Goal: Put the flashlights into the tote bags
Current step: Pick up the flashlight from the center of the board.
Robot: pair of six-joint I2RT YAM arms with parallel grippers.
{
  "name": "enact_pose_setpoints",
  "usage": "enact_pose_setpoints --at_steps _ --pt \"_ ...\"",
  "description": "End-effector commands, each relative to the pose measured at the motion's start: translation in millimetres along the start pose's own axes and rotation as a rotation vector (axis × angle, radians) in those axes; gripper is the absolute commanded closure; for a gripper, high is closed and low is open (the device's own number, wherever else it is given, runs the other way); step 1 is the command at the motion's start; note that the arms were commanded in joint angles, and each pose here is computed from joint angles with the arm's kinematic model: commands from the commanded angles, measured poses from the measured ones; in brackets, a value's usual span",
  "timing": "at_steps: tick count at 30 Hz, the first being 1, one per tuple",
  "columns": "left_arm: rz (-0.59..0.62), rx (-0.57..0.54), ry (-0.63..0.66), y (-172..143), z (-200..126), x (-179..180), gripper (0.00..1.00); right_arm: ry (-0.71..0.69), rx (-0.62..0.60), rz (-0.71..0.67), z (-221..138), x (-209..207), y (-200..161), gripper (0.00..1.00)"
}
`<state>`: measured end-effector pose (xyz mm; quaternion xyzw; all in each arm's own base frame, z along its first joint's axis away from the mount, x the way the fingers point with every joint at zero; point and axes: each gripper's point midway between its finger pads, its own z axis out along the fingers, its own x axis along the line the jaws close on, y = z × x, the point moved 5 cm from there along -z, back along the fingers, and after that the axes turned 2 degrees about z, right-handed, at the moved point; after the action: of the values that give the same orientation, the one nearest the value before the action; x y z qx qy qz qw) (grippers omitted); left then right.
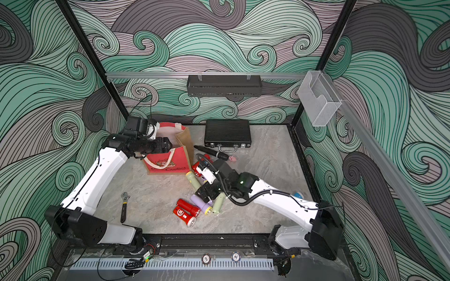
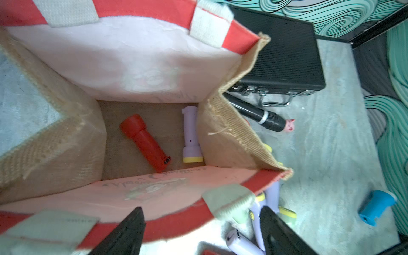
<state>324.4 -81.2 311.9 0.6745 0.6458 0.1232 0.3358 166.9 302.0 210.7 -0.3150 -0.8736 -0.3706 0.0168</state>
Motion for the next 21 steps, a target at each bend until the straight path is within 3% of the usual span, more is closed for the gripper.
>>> enact_pose_setpoints --at_steps 1,6,13,21 --pt "-0.039 -0.094 -0.120 15.6 -20.0 -10.9 0.11 0.056 0.059 -0.017 10.2 26.8 -2.5 0.08" --pt "-0.077 -0.143 -0.144 22.0 -30.8 -4.3 0.01 0.053 0.221 -0.074 44.4 61.6 -10.8 0.09" --pt "-0.090 -0.214 -0.150 32.6 -42.8 -0.1 0.01 -0.075 0.470 -0.278 94.6 84.6 -22.0 0.10" --pt "-0.064 -0.257 -0.112 30.0 -60.3 1.9 0.01 -0.135 0.552 -0.331 117.5 82.3 -33.4 0.10"
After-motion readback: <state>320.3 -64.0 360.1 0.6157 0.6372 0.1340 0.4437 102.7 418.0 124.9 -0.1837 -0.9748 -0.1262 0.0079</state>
